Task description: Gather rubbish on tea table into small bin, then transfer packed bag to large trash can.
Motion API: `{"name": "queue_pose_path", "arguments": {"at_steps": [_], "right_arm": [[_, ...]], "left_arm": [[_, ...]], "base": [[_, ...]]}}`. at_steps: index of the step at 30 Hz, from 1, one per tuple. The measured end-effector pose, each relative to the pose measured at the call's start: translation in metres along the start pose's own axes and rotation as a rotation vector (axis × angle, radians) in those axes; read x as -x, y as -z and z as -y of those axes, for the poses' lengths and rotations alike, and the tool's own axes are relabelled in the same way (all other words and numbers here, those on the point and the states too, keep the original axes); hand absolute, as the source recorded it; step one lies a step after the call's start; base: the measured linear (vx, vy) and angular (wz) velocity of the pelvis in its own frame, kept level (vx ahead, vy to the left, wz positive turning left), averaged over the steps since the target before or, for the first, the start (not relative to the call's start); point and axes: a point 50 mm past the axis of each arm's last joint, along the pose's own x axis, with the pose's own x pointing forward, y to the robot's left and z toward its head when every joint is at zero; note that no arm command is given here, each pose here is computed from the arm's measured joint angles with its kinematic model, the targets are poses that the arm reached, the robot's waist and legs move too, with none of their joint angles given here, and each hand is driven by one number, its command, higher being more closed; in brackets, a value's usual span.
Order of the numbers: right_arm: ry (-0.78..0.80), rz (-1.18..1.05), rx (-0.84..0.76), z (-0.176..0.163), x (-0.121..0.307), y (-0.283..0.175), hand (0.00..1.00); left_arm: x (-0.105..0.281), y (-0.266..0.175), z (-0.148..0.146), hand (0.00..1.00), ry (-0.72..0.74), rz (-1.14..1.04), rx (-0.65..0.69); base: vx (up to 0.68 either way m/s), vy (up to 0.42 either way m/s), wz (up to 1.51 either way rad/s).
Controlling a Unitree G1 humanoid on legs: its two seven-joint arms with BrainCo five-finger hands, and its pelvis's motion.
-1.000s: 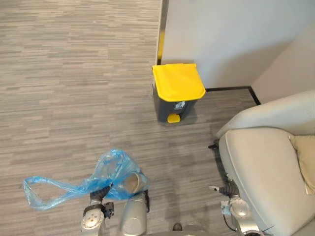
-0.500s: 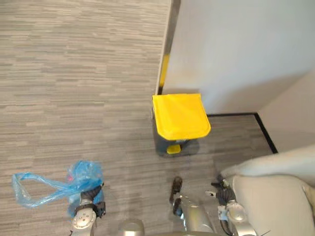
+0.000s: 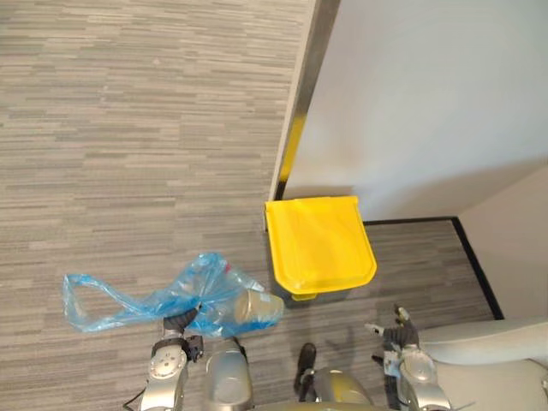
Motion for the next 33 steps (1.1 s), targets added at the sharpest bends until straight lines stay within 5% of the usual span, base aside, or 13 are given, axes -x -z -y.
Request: {"name": "queue_pose_path", "arguments": {"at_steps": [21,33], "right_arm": [[-0.009,-0.039,0.017,-0.002,0.000,0.007,0.00],[0.076,-0.064,0.000,0.024,-0.004,0.008,0.00]], "left_arm": [[0.022,0.027,-0.023,1.00,-0.043,-0.096,-0.051],[-0.007,-0.010,-0.009,1.00,-0.027,0.028,-0.041]], "base": [[0.00,0.021,-0.08],[0.16,-0.154,0.66]]}}
